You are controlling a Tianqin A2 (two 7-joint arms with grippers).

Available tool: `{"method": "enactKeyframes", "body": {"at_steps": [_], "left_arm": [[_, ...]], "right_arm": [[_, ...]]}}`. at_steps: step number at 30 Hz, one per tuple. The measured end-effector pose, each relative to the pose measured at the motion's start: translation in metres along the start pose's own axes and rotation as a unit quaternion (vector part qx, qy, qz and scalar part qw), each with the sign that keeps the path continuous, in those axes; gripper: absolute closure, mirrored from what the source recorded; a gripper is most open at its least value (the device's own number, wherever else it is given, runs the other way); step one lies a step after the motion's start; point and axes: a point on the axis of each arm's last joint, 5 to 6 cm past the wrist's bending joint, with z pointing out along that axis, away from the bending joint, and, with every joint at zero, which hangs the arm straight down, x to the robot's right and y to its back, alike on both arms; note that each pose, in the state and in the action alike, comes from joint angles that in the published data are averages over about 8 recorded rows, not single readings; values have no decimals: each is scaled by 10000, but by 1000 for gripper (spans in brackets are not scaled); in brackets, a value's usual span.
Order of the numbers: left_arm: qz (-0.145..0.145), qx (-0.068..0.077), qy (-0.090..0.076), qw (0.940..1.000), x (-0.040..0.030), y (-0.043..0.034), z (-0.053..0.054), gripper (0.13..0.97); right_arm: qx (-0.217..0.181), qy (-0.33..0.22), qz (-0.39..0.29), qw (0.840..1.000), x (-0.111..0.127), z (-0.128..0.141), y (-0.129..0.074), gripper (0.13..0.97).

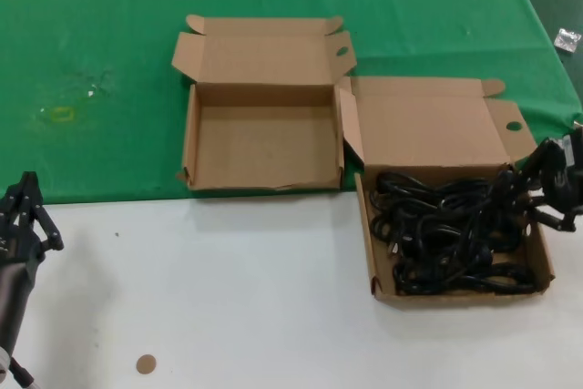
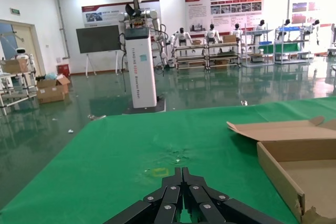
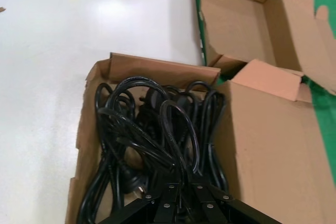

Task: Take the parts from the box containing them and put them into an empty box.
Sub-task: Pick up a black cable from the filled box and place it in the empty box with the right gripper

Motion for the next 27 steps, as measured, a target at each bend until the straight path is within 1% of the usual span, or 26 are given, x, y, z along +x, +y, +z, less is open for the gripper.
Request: {"method": "enactKeyframes", "body": {"at_steps": [8,14,20,27], "left_arm": [[0,0,0,10000,0,0,0,945],[0,0,0,10000,0,0,0,945],[0,0,0,10000,0,0,0,945],[0,0,0,10000,0,0,0,945]], "right_arm": [[23,187,19,9998,117,-116,-67,937],[100,364,-20,9993,235,-110,-159,937],[239,575,-65,9980,363,15,-285,937],[494,797,-85,9956,521,258,-470,938]]}}
